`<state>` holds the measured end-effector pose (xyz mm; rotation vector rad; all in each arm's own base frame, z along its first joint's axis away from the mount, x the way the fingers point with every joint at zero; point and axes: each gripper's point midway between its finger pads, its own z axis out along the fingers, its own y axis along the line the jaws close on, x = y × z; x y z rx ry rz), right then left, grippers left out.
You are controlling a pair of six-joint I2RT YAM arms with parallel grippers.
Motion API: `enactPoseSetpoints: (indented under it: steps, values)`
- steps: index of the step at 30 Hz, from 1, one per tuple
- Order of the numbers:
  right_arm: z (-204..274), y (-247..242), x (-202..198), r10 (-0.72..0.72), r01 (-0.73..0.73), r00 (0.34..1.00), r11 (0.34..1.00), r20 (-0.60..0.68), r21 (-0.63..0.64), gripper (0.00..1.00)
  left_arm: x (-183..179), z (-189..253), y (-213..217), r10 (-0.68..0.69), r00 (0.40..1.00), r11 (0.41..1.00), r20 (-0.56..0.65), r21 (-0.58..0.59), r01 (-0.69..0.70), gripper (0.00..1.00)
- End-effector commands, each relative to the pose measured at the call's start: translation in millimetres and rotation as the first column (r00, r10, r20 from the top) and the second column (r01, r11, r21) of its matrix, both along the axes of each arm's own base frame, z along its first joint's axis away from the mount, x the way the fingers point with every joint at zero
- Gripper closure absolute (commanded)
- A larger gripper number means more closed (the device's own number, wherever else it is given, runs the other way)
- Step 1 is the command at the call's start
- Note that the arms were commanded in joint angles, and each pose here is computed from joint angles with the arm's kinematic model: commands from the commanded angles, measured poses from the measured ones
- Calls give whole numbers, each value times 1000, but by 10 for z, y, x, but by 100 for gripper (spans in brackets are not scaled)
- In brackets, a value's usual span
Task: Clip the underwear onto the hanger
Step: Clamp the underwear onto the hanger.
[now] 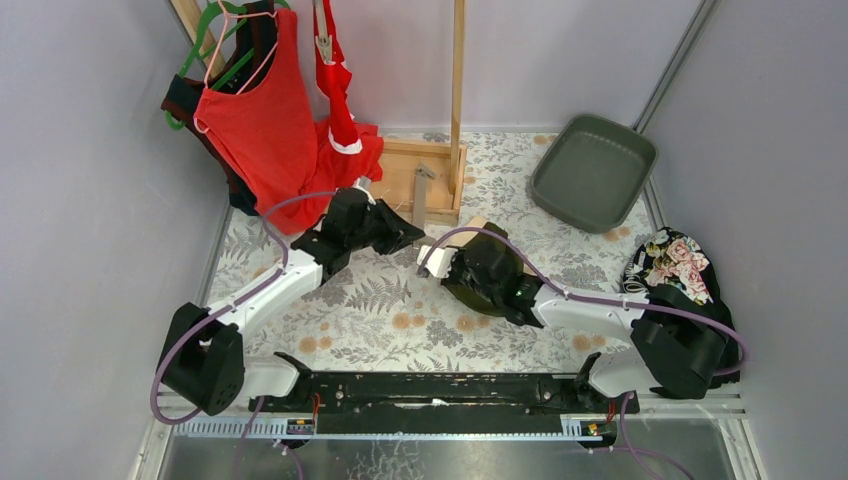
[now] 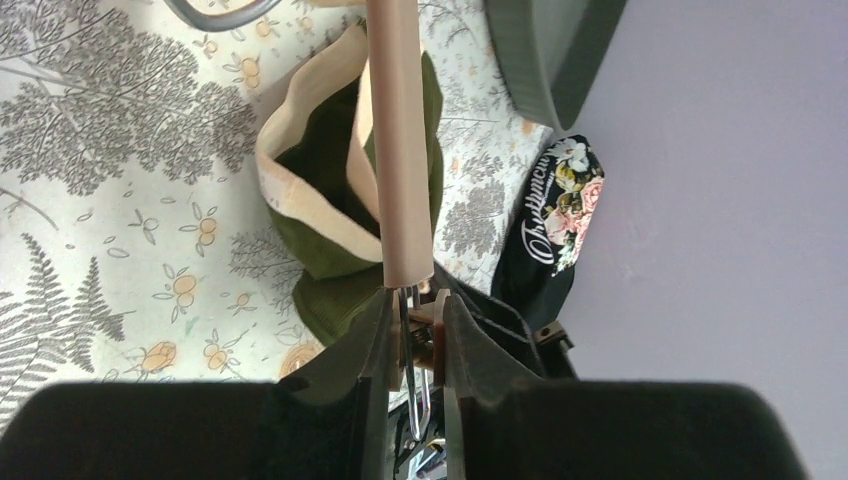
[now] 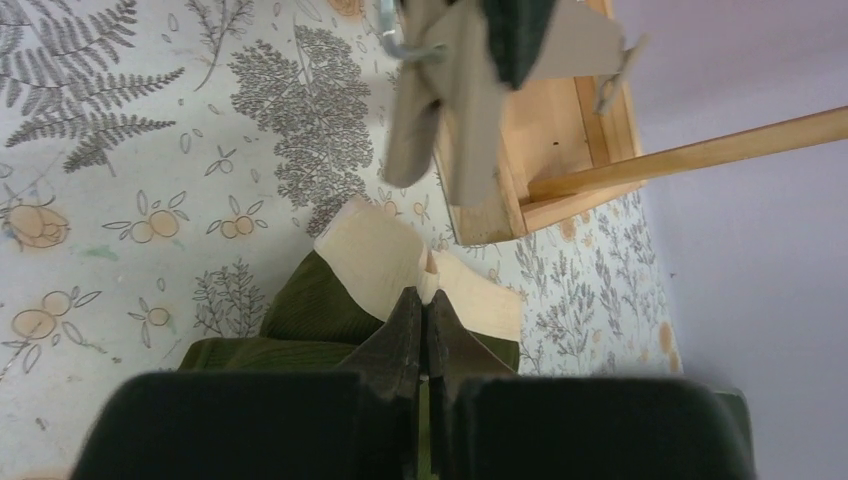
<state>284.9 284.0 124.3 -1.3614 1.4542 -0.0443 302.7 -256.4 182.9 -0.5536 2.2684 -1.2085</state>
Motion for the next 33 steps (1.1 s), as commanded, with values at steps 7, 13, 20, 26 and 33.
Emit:
enactPoseSetpoints:
  steps: [7,13,20,26,33]
  values:
    - [538,191,195,-24,11,991,995,135,96,100,-90,4,-109,-60,997,998,-42,-34,58,100]
    - [493,237,163,3,-14,993,995,114,97,100,-49,-28,-140,-49,997,998,-68,-47,45,100]
    - [412,264,150,15,-23,996,996,92,89,100,39,-14,-160,-16,994,999,-107,-50,11,100]
    - [272,244,121,16,-21,998,997,68,78,100,122,31,-142,20,992,999,-122,-24,-23,100]
    - [285,245,91,22,-28,998,995,63,95,100,136,-21,-180,10,989,1000,-146,-23,-14,100]
